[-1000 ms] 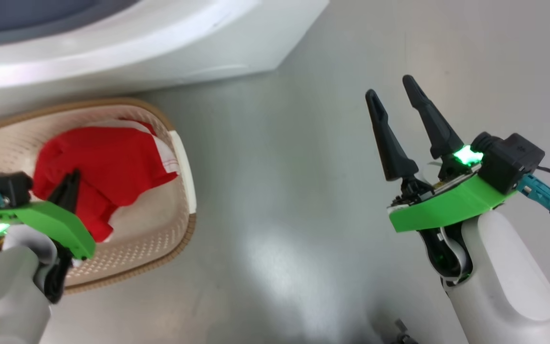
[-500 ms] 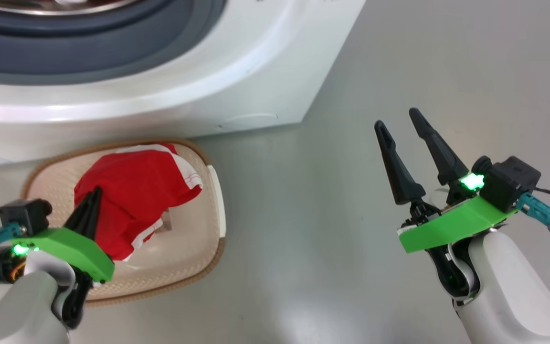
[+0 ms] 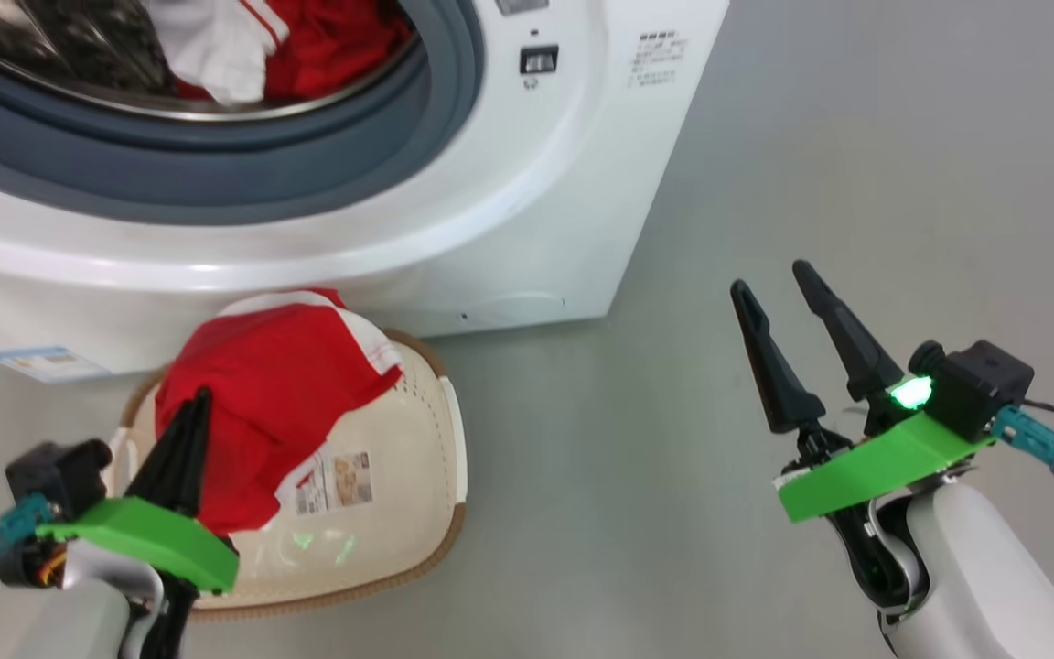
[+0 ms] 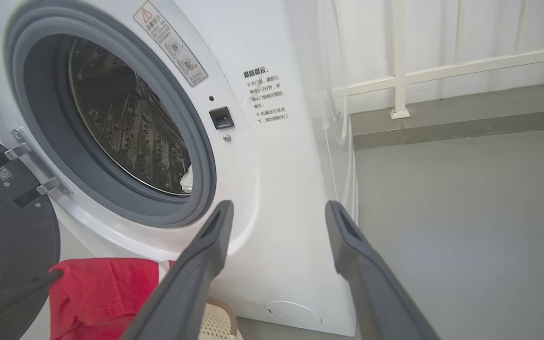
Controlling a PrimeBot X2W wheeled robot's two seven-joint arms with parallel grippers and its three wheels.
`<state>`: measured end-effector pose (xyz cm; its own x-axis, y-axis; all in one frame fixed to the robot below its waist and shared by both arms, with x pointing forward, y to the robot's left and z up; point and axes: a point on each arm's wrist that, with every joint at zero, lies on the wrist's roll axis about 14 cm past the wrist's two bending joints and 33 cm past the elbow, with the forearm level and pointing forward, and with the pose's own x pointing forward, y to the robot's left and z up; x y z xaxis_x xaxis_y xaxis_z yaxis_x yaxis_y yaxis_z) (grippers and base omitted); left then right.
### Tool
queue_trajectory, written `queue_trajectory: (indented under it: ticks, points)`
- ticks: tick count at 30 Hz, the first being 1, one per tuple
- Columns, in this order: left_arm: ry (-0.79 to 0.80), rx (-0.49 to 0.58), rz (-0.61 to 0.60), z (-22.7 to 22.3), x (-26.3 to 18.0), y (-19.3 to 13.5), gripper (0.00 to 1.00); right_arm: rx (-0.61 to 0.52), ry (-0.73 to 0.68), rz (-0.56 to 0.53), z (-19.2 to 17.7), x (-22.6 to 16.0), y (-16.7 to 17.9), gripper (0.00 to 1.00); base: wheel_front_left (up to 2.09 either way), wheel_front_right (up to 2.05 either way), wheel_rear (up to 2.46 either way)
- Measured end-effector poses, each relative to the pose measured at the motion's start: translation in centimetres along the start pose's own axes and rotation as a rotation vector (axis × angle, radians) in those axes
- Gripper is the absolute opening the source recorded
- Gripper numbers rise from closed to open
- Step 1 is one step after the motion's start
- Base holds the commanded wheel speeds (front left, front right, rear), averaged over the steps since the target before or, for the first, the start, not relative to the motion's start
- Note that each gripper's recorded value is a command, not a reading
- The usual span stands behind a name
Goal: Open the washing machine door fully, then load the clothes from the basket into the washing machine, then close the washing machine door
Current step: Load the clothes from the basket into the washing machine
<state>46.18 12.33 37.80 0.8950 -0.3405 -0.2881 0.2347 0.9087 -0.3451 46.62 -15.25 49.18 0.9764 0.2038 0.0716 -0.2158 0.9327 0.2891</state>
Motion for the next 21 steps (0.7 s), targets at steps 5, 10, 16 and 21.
queue_trajectory:
  ticks: [5,10,16,21]
  points:
    - [-0.088,0.002,0.004,2.3,-2.0,-0.7,0.0,0.005,-0.012,0.004,0.9,-1.1,0.5,1.0,0.0,0.0,0.0]
    - [-0.185,0.01,0.006,4.7,-4.2,-1.7,0.0,-0.004,-0.022,0.01,1.7,-2.3,0.9,1.0,0.0,0.0,0.0]
    - [-0.287,0.033,0.015,7.3,-6.8,-2.5,0.0,-0.007,-0.034,0.024,2.5,-3.4,1.5,1.0,0.0,0.0,0.0]
    - [-0.354,0.055,0.014,8.9,-8.9,-3.5,0.0,0.002,-0.05,0.037,3.2,-4.1,2.2,1.0,0.0,0.0,0.0]
